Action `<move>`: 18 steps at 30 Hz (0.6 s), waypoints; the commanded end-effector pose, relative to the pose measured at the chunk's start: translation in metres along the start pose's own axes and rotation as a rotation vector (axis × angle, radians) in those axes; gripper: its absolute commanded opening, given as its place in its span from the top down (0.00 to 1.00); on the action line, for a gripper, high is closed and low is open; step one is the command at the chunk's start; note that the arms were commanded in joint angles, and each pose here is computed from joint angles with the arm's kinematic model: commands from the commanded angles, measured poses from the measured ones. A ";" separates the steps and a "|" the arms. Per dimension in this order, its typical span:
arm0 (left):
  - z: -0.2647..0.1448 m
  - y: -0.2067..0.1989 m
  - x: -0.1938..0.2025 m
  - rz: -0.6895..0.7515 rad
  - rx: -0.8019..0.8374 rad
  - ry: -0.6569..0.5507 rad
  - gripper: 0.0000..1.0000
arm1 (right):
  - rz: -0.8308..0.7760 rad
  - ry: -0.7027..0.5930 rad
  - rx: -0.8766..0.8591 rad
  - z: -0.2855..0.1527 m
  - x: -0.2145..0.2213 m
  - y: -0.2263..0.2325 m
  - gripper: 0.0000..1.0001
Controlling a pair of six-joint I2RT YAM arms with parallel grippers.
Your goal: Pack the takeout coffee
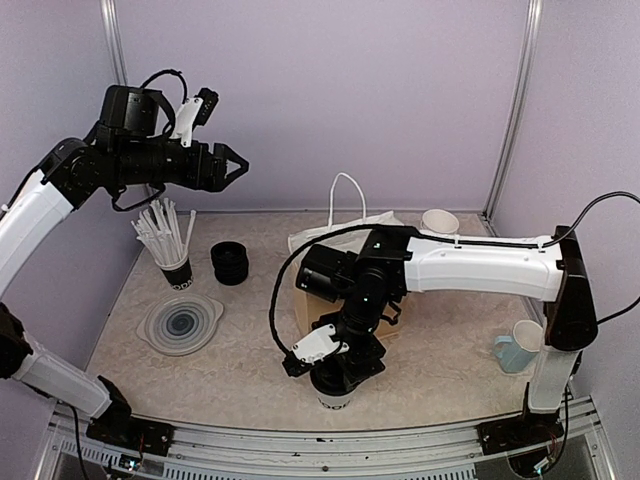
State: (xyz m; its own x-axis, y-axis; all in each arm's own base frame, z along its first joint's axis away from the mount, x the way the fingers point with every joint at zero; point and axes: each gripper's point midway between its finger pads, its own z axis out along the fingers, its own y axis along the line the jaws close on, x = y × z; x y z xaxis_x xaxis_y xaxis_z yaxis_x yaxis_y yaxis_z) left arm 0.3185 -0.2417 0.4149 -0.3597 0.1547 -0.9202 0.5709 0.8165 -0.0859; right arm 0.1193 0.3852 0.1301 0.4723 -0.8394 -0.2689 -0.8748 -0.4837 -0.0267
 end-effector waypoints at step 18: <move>-0.039 -0.173 0.162 0.320 0.412 0.439 0.15 | -0.120 -0.531 0.244 -0.238 -0.017 0.005 0.00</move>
State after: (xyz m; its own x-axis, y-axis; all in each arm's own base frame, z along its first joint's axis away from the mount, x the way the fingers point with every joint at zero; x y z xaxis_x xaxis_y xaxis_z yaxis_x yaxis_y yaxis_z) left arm 0.1648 -0.3171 0.3029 -0.3801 0.6186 -0.6876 0.8546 0.5192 -0.0054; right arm 0.1255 0.3617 0.3129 0.5285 -0.6041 -0.5964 -0.8380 -0.4834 -0.2530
